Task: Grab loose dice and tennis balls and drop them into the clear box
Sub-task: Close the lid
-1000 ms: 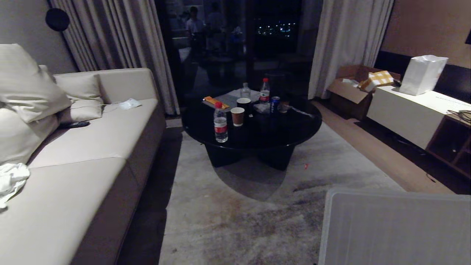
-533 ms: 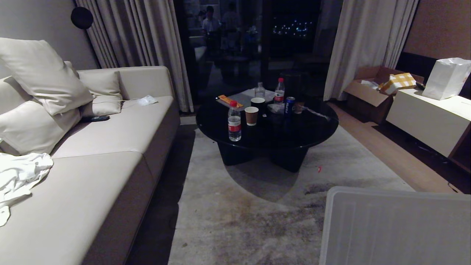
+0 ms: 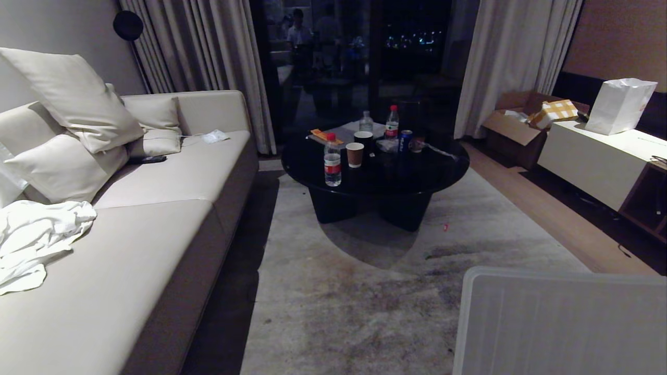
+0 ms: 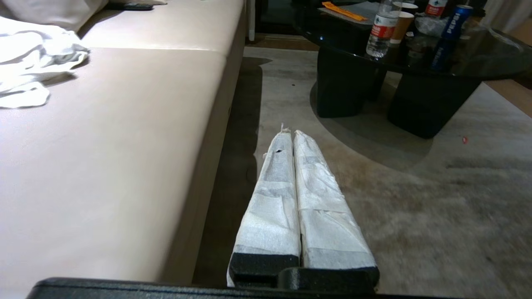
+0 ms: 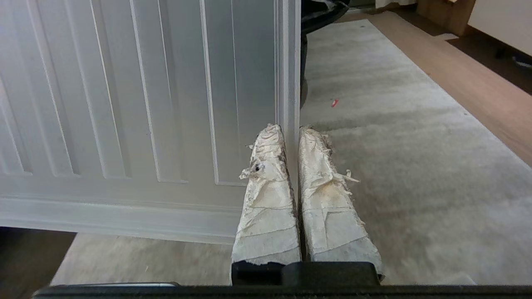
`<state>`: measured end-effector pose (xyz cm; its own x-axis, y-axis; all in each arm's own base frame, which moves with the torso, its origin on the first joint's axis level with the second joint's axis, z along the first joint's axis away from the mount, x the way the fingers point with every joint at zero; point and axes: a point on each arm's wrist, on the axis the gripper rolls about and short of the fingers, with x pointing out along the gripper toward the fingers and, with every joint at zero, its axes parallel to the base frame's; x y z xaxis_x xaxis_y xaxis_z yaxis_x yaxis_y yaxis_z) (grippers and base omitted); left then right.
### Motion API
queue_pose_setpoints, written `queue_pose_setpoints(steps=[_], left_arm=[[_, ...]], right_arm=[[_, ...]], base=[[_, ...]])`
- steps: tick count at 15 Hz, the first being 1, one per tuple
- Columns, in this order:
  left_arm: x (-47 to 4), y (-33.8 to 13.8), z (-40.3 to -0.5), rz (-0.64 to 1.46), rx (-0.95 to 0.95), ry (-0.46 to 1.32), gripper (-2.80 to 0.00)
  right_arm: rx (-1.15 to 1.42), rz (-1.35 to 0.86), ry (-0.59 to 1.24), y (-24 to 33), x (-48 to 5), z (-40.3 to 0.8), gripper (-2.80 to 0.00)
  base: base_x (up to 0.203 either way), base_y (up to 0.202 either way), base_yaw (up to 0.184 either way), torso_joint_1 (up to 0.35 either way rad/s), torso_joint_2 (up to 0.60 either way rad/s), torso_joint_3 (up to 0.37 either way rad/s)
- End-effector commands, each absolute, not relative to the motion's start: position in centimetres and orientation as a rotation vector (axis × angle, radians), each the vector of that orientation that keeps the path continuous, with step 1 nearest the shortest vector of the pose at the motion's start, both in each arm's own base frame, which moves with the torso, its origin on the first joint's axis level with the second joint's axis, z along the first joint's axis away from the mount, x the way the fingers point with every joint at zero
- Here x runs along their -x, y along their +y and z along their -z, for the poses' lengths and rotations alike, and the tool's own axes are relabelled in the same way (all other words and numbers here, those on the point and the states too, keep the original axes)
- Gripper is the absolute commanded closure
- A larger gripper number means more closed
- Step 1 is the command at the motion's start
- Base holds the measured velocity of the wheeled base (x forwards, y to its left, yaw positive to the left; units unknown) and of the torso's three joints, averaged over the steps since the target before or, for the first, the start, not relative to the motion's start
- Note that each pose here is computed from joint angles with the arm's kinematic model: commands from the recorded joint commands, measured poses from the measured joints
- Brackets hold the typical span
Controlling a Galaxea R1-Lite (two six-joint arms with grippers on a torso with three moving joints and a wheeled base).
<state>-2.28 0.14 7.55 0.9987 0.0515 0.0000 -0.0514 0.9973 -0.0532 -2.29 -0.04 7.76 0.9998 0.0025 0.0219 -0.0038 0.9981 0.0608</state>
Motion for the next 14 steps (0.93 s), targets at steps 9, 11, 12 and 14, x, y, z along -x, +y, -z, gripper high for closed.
queue_pose_setpoints(steps=[9,11,12,14], left_arm=[[2.26,0.14,-7.51,-0.054,0.057,0.002,0.0],[2.26,0.14,-7.51,-0.052,0.057,0.002,0.0],[2.26,0.14,-7.51,-0.054,0.057,0.002,0.0],[2.26,0.14,-7.51,-0.052,0.057,0.002,0.0]], right_arm=[[-0.061,-0.002,-0.014,-0.04,2.22,-7.56,0.0],[-0.061,-0.002,-0.014,-0.04,2.22,-7.56,0.0],[-0.061,-0.002,-0.014,-0.04,2.22,-7.56,0.0],[-0.061,-0.002,-0.014,-0.04,2.22,-7.56,0.0]], base=[[-0.182,0.0,-0.002,0.002,0.0,0.002],[-0.185,0.0,0.001,0.001,0.0,0.003],[-0.185,0.0,-0.003,0.005,0.0,0.005],[-0.186,0.0,-0.001,0.005,0.01,0.001]])
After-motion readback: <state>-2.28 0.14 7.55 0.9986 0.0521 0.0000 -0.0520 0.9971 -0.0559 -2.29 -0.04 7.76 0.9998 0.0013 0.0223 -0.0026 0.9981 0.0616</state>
